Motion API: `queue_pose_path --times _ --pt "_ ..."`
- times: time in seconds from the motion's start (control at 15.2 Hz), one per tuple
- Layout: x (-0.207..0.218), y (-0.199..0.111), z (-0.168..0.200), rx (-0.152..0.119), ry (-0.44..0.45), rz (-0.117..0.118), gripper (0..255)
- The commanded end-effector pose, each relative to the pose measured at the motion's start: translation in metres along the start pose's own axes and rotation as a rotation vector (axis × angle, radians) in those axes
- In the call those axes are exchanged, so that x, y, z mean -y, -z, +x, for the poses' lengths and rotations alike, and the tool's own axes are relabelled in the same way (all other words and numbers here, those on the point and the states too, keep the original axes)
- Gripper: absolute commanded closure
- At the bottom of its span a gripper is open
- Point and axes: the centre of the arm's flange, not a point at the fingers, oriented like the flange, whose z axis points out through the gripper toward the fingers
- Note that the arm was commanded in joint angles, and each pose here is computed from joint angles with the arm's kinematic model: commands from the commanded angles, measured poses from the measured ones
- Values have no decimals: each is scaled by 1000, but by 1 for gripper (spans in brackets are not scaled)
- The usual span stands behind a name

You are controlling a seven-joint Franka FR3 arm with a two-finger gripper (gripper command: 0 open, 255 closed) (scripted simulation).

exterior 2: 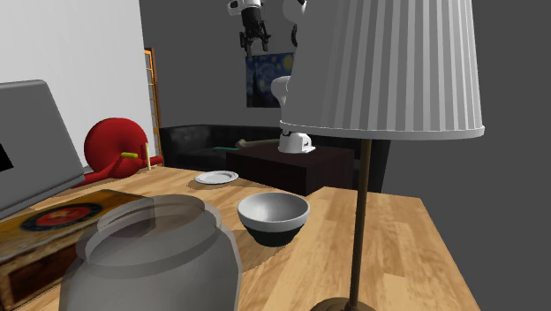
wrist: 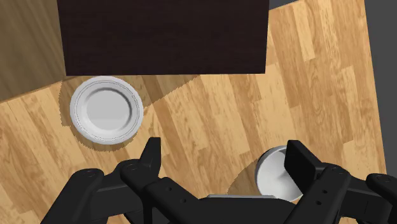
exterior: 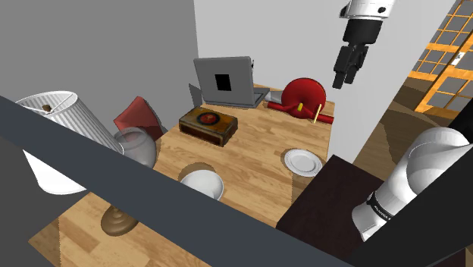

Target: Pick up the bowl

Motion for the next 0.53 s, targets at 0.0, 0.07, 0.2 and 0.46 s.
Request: queue_pose_path --times 0.0,0.07,0.2,0.46 --pt "0 0 0 0 0 0 0" --pt "4 -10 8 1 0 1 0" --pt "12 -30 23 2 0 2 0" --pt "29 -70 53 5 0 5 0"
